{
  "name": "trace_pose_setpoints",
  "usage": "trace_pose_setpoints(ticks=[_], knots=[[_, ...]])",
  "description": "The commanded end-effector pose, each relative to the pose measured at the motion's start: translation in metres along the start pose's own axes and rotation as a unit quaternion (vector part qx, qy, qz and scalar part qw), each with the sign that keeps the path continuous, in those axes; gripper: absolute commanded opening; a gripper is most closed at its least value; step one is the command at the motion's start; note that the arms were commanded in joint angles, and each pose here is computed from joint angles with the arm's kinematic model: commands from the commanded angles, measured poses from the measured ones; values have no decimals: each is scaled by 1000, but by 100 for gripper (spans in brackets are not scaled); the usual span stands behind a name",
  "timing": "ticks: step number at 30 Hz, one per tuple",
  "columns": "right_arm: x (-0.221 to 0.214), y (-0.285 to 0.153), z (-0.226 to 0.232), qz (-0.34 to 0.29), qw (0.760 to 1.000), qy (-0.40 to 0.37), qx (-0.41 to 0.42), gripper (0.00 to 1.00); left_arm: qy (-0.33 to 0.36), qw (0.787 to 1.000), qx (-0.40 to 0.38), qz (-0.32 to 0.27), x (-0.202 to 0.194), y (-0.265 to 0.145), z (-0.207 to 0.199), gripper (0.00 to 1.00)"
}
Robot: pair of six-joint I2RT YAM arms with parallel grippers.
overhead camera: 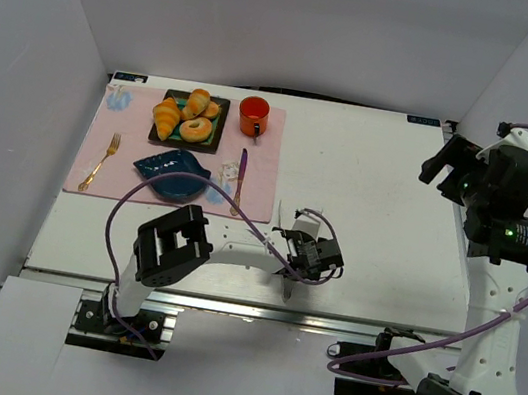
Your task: Place the bread
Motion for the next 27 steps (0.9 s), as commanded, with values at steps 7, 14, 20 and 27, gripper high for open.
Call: trace_pose_setpoints(ticks=[7,14,20,27], knots=[[6,-4,5,-22,1000,-2,23,90,3,1000,3,-1,2,5,2,92],[4,-2,6,-12,999,-1,34,89,-9,1000,-4,5,-1,13,6,82],[2,-1,6,-9,999,0,37,89,-10,1000,6,7,0,17,11,85],[2,0,7,-6,999,0,40,89,-8,1000,16,11,-1,23,12,84]])
Point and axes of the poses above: each gripper's point midway between its finger pads, its own y axis out along the fingers, its own z axis along the line the jaws close on, x = y × z, the point moved 8 cm from there along -y, back along the fingers, and after that the axes turned 15 degrees about y, right-handed, at the moved point
